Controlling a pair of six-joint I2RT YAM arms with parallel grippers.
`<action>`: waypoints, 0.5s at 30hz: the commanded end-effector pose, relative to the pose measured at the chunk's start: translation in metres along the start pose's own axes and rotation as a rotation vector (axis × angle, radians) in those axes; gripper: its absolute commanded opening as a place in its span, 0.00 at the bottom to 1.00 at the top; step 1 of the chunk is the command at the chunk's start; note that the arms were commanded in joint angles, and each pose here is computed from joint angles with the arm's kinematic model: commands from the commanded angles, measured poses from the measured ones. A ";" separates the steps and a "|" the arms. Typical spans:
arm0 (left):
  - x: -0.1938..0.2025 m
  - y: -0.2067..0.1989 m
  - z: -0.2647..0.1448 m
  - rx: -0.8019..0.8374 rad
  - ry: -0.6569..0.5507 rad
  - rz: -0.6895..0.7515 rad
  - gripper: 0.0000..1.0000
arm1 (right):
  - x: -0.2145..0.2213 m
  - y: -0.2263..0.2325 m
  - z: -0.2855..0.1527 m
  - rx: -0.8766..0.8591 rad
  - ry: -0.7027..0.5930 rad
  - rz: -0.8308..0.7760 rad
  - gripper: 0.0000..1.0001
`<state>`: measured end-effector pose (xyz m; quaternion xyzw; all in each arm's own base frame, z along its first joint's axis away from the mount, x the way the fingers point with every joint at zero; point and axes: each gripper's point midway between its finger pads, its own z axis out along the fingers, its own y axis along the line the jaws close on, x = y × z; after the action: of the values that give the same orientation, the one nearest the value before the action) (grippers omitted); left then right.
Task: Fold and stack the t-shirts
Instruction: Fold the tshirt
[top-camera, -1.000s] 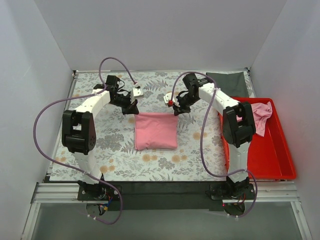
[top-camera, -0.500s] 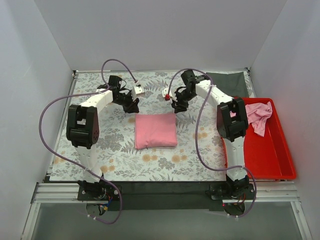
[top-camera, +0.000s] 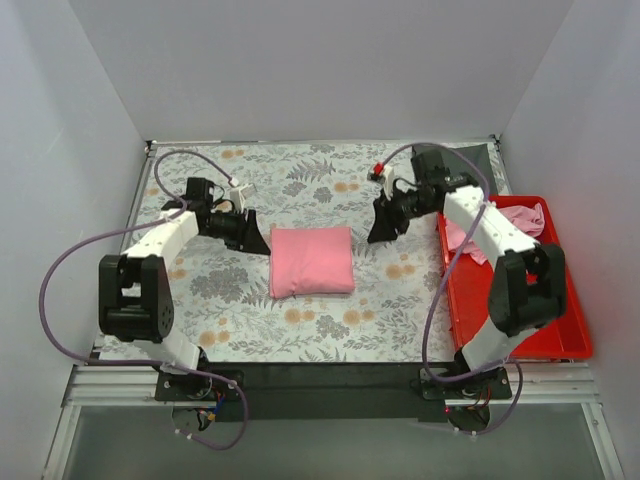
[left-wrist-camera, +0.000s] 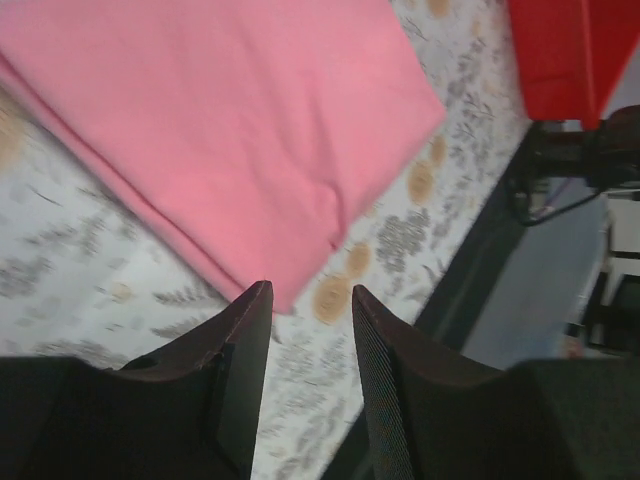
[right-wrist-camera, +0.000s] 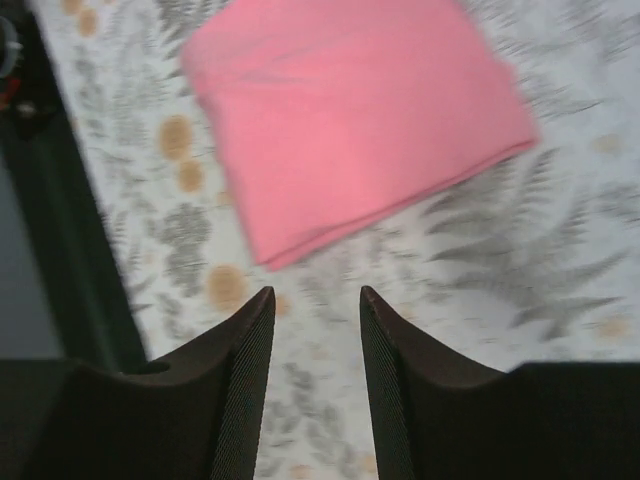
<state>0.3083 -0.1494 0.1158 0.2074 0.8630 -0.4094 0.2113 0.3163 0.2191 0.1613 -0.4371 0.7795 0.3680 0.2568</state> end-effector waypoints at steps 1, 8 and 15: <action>0.025 -0.038 0.000 0.084 0.020 -0.282 0.36 | 0.031 0.064 0.018 -0.163 -0.016 0.304 0.45; 0.060 -0.030 0.020 0.072 0.092 -0.518 0.34 | 0.048 0.070 0.046 -0.137 -0.032 0.329 0.53; 0.056 -0.015 0.035 0.062 0.104 -0.520 0.33 | 0.029 0.054 0.066 -0.146 -0.050 0.327 0.42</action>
<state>0.2448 -0.1685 0.0650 -0.0023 0.8905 -0.4544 0.0229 0.2391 0.2576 0.1028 -0.3077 0.8223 0.4569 0.1427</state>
